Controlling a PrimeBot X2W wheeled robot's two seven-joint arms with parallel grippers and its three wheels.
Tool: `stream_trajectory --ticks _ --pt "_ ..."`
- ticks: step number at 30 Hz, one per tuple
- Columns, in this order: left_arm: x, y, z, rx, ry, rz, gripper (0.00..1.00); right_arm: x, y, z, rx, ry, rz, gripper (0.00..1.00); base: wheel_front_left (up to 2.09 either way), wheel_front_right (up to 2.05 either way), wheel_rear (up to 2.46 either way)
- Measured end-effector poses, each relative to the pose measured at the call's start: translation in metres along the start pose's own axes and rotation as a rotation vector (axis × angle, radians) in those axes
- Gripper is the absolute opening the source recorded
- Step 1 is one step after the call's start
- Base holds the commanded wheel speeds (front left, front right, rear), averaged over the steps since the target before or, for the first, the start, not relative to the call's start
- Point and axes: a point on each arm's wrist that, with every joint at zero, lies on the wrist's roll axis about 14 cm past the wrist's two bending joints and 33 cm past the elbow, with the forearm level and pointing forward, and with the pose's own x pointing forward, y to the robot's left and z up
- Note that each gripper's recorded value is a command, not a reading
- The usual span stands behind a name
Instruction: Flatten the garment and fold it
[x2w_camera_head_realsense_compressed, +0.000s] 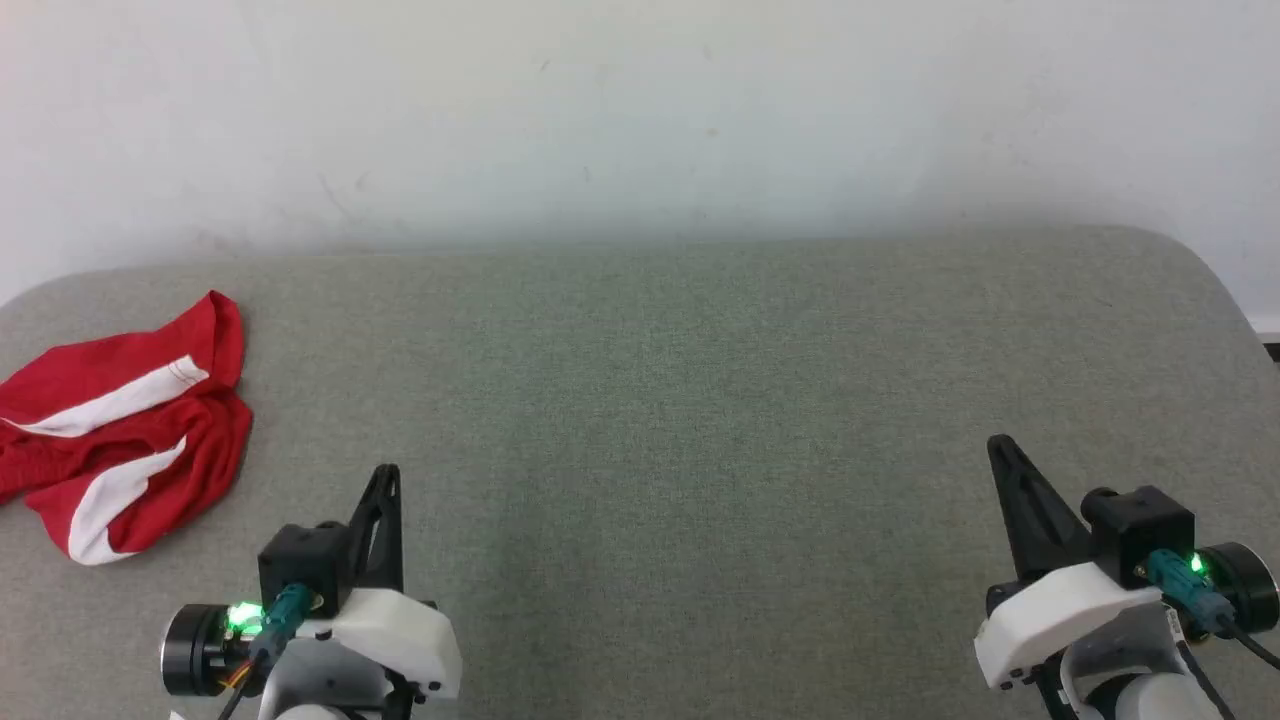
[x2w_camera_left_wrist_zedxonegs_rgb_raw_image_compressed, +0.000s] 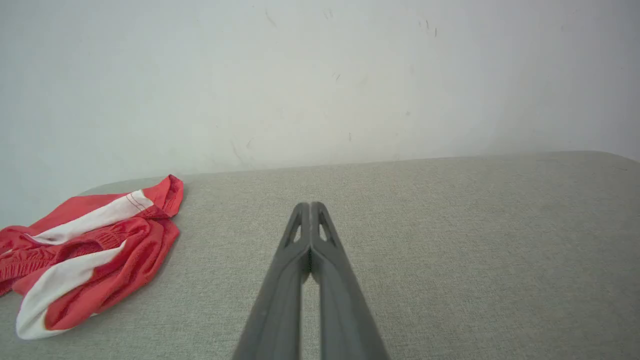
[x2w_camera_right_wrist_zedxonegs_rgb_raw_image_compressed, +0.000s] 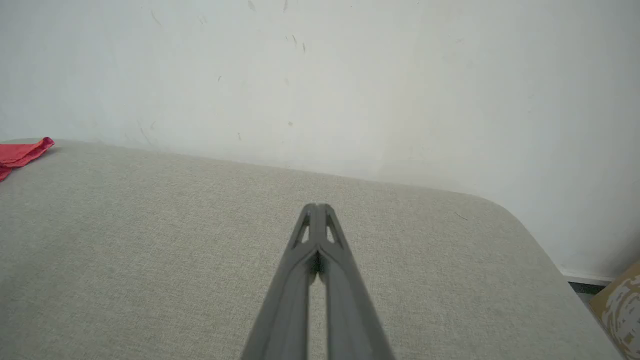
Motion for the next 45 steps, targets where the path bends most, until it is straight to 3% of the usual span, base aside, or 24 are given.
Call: stream_trajectory --ticks 18,19,45 --pt "0.0 0.0 0.0 0.0 0.0 0.0 0.0 0.0 0.0 0.0 0.0 0.0 0.0 0.0 0.0 0.0 0.0" --pt "0.0 -0.0001 -0.0001 0.0 0.0 0.0 1.0 0.0 0.0 0.0 0.0 0.0 0.0 1.0 0.0 0.0 0.0" --pt "-0.0016 -0.0061 0.0009 -0.064 -0.025 -0.016 1.0 0.0 -0.0058 0.0064 0.048 -0.048 -0.016 1.0 0.0 0.0 0.0"
